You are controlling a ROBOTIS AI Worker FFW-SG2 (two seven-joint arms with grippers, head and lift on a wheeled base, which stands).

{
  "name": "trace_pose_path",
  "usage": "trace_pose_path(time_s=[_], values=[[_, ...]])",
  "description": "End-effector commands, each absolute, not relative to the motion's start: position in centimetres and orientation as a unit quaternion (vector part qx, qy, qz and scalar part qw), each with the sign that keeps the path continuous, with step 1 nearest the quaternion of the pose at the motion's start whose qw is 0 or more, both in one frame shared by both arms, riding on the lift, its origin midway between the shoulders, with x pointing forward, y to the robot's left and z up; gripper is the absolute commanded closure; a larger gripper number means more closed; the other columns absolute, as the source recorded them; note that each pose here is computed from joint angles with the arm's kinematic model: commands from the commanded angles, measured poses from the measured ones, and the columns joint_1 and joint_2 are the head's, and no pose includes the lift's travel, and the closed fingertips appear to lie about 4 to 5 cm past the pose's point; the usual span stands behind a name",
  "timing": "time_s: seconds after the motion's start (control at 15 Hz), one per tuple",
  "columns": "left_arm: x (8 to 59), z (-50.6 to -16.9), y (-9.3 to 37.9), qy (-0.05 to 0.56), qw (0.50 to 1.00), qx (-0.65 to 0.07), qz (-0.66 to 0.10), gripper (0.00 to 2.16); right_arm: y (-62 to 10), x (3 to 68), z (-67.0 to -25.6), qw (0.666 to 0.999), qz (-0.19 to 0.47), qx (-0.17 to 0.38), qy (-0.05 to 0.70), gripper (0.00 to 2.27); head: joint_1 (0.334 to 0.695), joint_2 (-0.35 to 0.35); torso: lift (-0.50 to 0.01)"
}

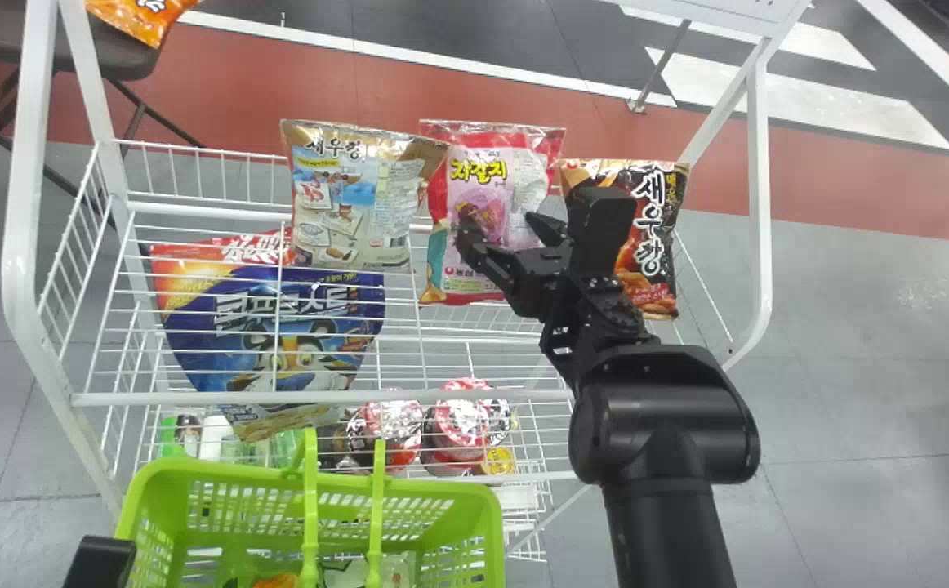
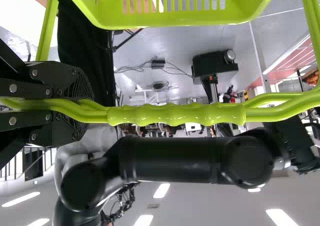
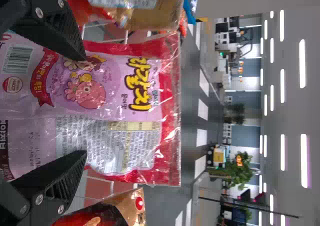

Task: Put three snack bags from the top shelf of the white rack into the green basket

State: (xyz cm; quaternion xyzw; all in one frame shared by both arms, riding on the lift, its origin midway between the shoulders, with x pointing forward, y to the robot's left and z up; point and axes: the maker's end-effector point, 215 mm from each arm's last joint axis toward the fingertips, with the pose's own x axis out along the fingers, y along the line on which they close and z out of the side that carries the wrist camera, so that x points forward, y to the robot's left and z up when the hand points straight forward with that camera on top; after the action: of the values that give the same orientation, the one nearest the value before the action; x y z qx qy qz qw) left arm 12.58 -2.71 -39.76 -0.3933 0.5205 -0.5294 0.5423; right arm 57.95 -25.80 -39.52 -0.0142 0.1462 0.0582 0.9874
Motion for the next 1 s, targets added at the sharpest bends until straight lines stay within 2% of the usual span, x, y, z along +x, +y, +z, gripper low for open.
trace_pose_path(time_s=[0.0, 0.27, 0.8, 0.93], values=[[12.5, -39.9, -2.6, 0.523, 0.541, -0.394, -0.527, 2.12, -26.4, 57.5, -41.4, 0.983, 0.053, -0.004, 0.175, 2.02, 0.695, -0.350, 0.000], [12.8, -39.8, -2.9, 0.522, 0.542, -0.390, -0.531, 2.12, -28.2, 56.1, -40.9, 0.986, 0.033, -0.005, 0.163, 2.07, 0.695, -0.350, 0.000], [12.6, -39.5, -3.0, 0.520, 0.538, -0.391, -0.536, 2.12, -28.7, 48.9, -35.3, 0.992, 0.039, -0.003, 0.117, 2.07, 0.695, -0.350, 0.000], [12.6, -39.4, -3.0, 0.520, 0.537, -0.391, -0.536, 2.12, -29.1, 46.4, -34.2, 0.991, 0.050, 0.022, 0.121, 2.07, 0.695, -0.350, 0.000]])
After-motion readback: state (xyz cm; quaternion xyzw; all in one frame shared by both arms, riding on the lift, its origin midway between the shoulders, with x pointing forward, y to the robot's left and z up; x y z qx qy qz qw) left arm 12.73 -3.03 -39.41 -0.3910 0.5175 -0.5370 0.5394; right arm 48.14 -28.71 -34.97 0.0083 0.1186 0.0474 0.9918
